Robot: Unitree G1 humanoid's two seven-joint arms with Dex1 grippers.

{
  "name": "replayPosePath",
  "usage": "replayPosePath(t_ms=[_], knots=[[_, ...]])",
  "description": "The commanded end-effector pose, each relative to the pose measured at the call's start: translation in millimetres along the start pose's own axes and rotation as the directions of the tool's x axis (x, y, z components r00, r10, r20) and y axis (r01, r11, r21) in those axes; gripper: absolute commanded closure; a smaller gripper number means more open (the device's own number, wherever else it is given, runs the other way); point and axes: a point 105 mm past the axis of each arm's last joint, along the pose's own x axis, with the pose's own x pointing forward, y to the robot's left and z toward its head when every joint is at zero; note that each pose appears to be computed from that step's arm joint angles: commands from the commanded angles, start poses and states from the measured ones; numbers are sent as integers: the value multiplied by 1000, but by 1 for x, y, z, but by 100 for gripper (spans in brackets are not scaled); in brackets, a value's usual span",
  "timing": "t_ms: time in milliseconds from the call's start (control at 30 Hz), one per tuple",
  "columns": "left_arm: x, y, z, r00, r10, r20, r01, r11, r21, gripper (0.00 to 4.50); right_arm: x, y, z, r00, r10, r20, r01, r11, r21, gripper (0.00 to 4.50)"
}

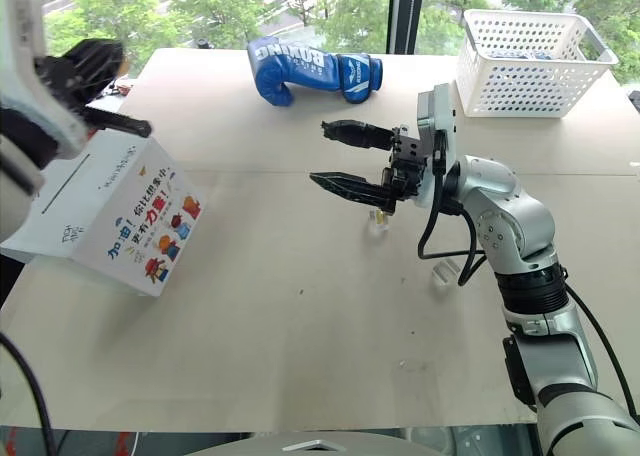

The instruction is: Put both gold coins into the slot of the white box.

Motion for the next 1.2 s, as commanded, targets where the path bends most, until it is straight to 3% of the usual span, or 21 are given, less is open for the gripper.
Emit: replayPosePath(t_ms=[33,133,500,1200], knots=[[-17,25,-11,995,92,-37,-90,994,60,450,3,0,13,999,31,31,-30,998,-59,72],[-24,42,-27,988,144,-62,-138,986,91,450,4,-1,15,999,30,46,-27,998,-59,72],[-40,38,-72,999,36,23,-37,999,32,450,0,-2,16,999,2,39,0,998,-62,72],[-40,51,-115,998,37,-46,-40,997,-68,450,-3,-3,17,998,-37,51,41,996,-77,72]])
